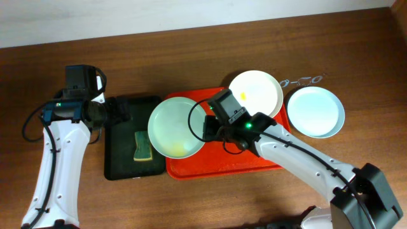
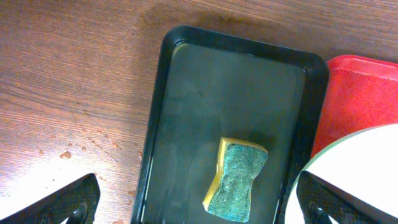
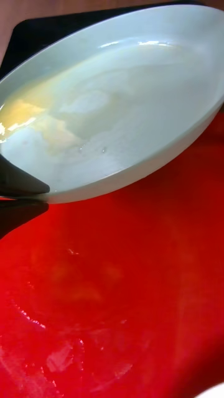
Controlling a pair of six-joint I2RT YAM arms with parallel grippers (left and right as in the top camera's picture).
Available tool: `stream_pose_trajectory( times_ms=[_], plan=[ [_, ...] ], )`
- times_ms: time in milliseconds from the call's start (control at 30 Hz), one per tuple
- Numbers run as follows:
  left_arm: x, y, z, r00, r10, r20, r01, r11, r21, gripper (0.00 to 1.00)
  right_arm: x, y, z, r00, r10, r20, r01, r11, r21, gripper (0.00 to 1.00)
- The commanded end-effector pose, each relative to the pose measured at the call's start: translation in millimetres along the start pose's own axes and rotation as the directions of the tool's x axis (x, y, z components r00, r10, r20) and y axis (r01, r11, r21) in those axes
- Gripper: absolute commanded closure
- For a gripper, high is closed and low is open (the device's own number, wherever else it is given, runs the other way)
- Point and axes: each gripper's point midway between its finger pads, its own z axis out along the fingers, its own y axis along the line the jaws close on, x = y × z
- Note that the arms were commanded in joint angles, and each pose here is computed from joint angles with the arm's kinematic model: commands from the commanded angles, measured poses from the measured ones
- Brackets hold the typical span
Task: Clean dirty plates on tray and stack at the side
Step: 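Lift the white plate with the right gripper off the red tray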
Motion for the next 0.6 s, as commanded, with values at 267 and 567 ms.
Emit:
stream_pose_trajectory(
  times_ms=[267, 567],
  plan=[
    [-46.4, 43.9, -85.4, 0.951, -0.142, 0.275, 0.142, 0.99, 0.021, 0.01, -30.5, 41.6, 11.8, 0.987, 0.008, 0.161, 0.004, 0.997, -0.078, 0.96],
    [-35.1, 71.2, -171.6, 0.853, -0.198, 0.483, 0.206, 0.978, 0.038, 0.01, -65.3, 66.4, 9.6, 0.928, -0.061, 0.367, 0.084, 0.995, -0.048, 0.96]
  ],
)
